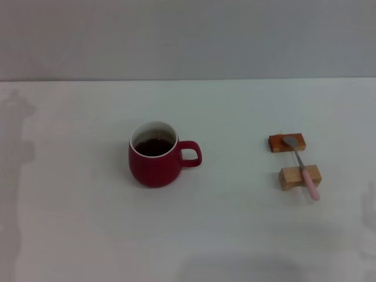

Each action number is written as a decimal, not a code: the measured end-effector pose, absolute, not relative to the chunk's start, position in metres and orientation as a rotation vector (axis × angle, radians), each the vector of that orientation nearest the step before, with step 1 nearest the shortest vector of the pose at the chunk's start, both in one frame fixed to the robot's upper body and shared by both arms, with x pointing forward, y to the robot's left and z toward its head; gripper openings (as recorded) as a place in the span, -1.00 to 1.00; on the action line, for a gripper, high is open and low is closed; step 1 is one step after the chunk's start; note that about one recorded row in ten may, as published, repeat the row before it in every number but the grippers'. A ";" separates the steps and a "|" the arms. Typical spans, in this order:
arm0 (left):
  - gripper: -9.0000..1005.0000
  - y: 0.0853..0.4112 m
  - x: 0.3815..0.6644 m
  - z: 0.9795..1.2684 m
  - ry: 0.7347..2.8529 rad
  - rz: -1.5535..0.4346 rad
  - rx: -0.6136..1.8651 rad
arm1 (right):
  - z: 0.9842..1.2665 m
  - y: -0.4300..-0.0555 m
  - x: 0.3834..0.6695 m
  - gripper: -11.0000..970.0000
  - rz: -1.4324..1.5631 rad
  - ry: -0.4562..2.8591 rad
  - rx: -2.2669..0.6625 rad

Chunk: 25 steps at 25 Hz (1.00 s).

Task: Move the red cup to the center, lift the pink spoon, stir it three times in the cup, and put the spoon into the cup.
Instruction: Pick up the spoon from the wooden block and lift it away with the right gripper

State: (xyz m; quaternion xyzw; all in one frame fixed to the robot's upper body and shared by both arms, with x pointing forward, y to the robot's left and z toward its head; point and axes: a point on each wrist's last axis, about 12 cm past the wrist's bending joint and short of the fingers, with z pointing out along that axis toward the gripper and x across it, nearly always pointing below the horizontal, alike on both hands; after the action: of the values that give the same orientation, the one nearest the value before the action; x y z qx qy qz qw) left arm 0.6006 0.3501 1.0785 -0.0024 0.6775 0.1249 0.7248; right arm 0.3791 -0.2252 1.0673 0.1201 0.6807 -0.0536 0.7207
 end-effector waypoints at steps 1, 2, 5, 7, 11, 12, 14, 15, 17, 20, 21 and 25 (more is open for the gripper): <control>-0.96 0.350 0.599 1.076 1.497 0.276 -0.051 | 1.068 -0.227 0.379 0.37 -0.089 1.532 0.226; -0.96 0.349 0.599 1.076 1.497 0.275 -0.059 | 1.068 -0.227 0.379 0.37 -0.089 1.532 0.226; -0.96 0.348 0.599 1.076 1.497 0.273 -0.062 | 1.069 -0.232 0.378 0.37 -0.051 1.573 0.154; -0.96 0.347 0.599 1.076 1.497 0.269 -0.063 | 1.069 -0.235 0.376 0.37 -0.021 1.602 0.104; -0.96 0.342 0.602 1.077 1.494 0.257 -0.064 | 1.068 -0.237 0.373 0.37 0.042 1.657 -0.004; -0.96 0.342 0.602 1.077 1.494 0.257 -0.064 | 1.067 -0.237 0.373 0.37 0.057 1.668 -0.029; -0.96 0.341 0.603 1.077 1.492 0.253 -0.064 | 1.065 -0.235 0.372 0.36 0.089 1.684 -0.082; -0.95 0.340 0.603 1.078 1.490 0.250 -0.064 | 1.064 -0.234 0.371 0.36 0.101 1.689 -0.102; -0.95 0.340 0.603 1.078 1.490 0.250 -0.064 | 1.062 -0.233 0.370 0.36 0.123 1.696 -0.141; -0.95 0.339 0.605 1.079 1.487 0.247 -0.062 | 1.058 -0.232 0.368 0.36 0.135 1.702 -0.169; -0.95 0.339 0.605 1.079 1.487 0.247 -0.062 | 1.055 -0.231 0.367 0.36 0.136 1.707 -0.168; -0.95 0.338 0.605 1.079 1.486 0.247 -0.061 | 1.045 -0.230 0.365 0.36 0.149 1.724 -0.140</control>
State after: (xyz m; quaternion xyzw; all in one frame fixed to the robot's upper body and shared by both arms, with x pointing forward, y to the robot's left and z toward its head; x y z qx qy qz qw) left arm 0.6051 0.3384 1.0792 -0.0279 0.6748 0.1120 0.7290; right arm 0.3650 -0.2303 1.0454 -0.0614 0.7577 0.0654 0.6464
